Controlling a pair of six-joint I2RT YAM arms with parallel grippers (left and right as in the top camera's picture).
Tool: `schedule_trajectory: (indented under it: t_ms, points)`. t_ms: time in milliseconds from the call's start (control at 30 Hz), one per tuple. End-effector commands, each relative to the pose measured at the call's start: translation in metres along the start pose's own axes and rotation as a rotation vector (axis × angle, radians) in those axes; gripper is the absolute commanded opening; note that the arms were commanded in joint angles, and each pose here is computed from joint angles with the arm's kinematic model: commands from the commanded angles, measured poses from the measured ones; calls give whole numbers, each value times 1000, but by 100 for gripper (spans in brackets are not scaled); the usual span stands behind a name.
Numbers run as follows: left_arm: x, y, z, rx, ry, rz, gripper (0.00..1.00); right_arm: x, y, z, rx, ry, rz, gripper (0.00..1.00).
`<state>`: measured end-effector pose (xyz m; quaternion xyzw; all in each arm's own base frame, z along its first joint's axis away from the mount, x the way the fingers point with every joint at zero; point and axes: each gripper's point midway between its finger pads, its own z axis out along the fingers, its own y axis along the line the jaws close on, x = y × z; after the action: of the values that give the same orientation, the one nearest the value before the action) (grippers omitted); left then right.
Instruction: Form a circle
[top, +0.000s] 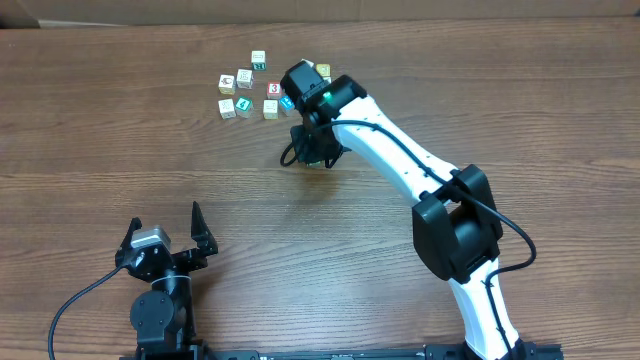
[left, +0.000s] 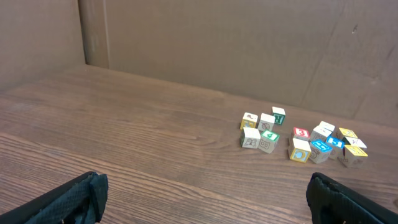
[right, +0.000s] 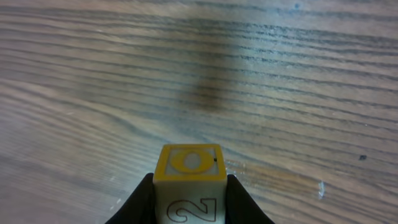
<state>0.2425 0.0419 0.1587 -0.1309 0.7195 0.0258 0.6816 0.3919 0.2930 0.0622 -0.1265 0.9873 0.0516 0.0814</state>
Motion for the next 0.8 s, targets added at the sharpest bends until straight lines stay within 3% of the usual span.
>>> schedule_trajectory:
  t_ms: [0,333,767]
  points:
    - [0,-5,-1,22,-3,19,99,3,-7,19,62,4,6,17]
    - [0,-5,-1,22,-3,19,100,5,-15,48,88,-28,5,18]
    - [0,-5,-1,22,-4,19,100,4,-22,54,125,-49,5,30]
